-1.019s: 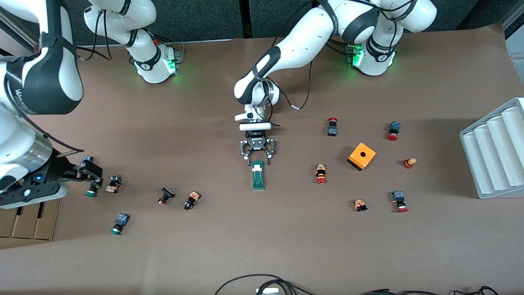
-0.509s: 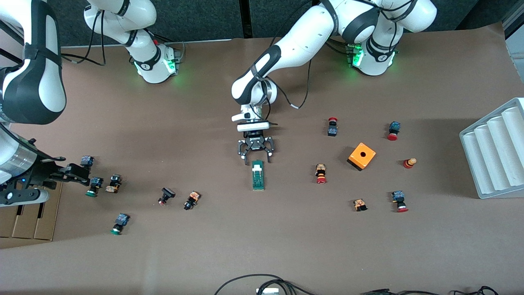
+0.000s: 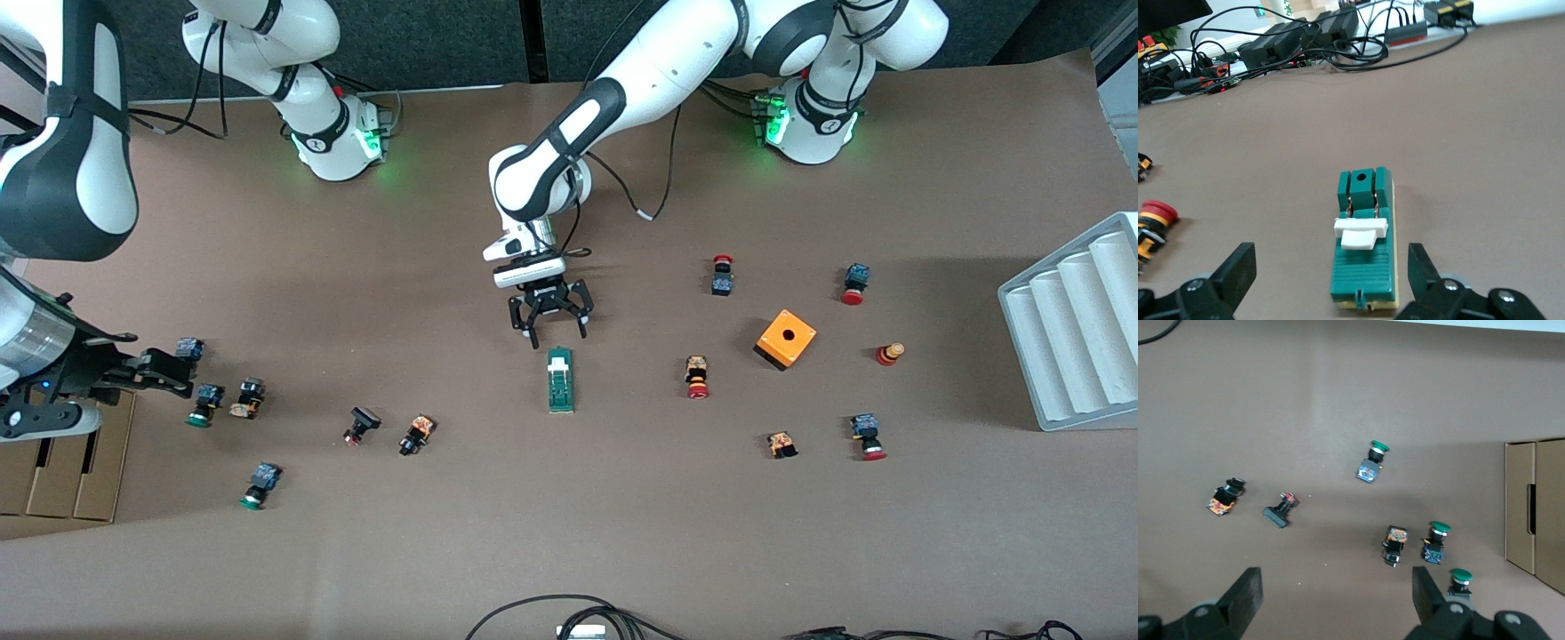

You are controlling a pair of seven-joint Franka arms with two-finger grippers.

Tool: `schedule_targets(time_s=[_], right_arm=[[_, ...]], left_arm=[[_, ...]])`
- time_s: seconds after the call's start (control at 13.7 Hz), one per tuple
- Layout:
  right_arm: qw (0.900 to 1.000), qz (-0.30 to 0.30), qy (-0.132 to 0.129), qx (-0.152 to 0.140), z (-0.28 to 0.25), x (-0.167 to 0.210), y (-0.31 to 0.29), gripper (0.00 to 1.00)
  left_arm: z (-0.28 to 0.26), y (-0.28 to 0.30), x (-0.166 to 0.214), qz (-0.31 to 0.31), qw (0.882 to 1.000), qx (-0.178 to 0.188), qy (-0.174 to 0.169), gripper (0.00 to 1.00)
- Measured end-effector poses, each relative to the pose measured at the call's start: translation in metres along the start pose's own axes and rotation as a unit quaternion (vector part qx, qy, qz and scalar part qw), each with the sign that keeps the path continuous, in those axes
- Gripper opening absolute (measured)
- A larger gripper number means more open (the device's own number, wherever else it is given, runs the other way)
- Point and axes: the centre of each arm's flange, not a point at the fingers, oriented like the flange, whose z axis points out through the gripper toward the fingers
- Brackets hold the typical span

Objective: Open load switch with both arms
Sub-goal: 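Open the left gripper and lift it off the switch base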

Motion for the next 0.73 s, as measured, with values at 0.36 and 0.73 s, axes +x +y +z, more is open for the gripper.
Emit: schedule_targets(time_s=[0.36,0.73], right_arm=[[1.0,0.023,-0.006,-0.002,0.004,-0.004,0.032,1.0],[1.0,0.022,-0.019,0.0,0.008,-0.006,0.031,1.0]], left_arm=[[-0.028,-0.009,0.038,0.149,0.986,-0.001,-0.08,1.0],[-0.042,-0.026,0.081,0.261,0.955,-0.02,-0.137,1.0]])
